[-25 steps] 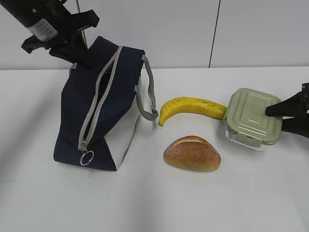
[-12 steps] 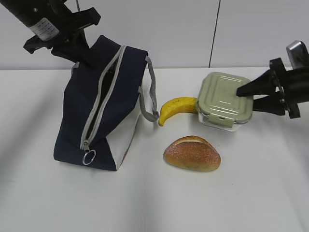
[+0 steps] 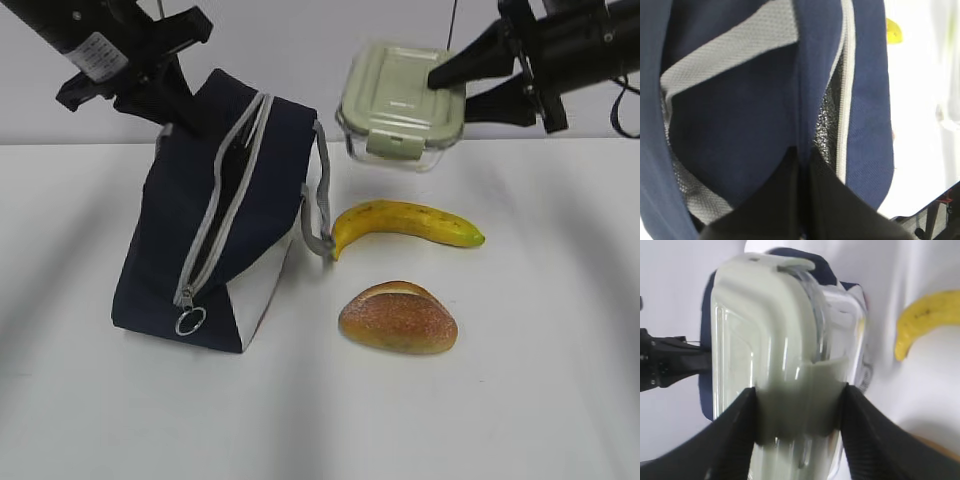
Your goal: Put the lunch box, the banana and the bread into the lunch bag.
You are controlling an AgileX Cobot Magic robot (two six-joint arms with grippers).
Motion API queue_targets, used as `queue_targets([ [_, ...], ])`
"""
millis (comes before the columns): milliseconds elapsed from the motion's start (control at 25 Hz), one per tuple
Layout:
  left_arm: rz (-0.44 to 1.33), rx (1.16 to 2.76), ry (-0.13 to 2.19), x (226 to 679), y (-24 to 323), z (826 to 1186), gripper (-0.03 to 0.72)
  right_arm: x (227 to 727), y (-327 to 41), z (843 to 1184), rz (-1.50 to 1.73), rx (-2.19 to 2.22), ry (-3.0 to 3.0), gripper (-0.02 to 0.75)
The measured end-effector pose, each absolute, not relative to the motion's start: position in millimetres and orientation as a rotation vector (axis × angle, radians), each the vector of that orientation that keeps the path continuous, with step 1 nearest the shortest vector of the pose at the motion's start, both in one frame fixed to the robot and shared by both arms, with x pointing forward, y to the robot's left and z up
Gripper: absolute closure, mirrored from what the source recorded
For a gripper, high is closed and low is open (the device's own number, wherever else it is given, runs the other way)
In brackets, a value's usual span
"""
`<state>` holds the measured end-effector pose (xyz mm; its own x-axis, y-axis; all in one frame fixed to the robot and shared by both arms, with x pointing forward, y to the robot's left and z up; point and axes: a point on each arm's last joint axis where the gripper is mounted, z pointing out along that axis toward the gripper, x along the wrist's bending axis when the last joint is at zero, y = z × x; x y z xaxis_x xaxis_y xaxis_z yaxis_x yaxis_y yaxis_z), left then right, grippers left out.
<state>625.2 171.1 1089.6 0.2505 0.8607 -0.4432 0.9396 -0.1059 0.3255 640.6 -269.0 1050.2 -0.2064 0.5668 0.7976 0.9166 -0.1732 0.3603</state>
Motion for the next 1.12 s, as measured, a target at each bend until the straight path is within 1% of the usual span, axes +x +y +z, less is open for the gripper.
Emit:
queue_targets([
  [160, -0.218, 1.957, 1.630, 625.6, 170.9, 1091.0, 0.688, 642.8, -250.1, 1084.4, -1.379, -1.653, -1.774, 0.372],
  [240, -0.224, 1.944, 1.635, 626.4, 173.0, 1091.4, 0.688, 642.4, -237.1, 1093.3, -1.376, -1.617, -1.795, 0.372],
  [360, -0.225, 1.931, 1.643, 627.6, 176.6, 1091.6, 0.688, 639.2, -220.1, 1097.0, -1.346, -1.570, -1.823, 0.372],
  [560, -0.229, 1.925, 1.644, 627.8, 177.1, 1091.8, 0.688, 633.4, -191.8, 1093.5, -1.283, -1.508, -1.871, 0.372],
  [760, -0.233, 1.924, 1.643, 627.7, 176.9, 1091.9, 0.688, 635.3, -168.0, 1074.9, -1.201, -1.463, -1.875, 0.372],
  [960, -0.235, 1.925, 1.643, 627.5, 176.8, 1091.9, 0.688, 641.1, -159.7, 1054.0, -1.095, -1.524, -1.928, 0.372],
  [1120, -0.237, 1.925, 1.643, 627.4, 176.7, 1091.9, 0.688, 648.5, -161.2, 1047.4, -1.042, -1.600, -1.956, 0.372],
])
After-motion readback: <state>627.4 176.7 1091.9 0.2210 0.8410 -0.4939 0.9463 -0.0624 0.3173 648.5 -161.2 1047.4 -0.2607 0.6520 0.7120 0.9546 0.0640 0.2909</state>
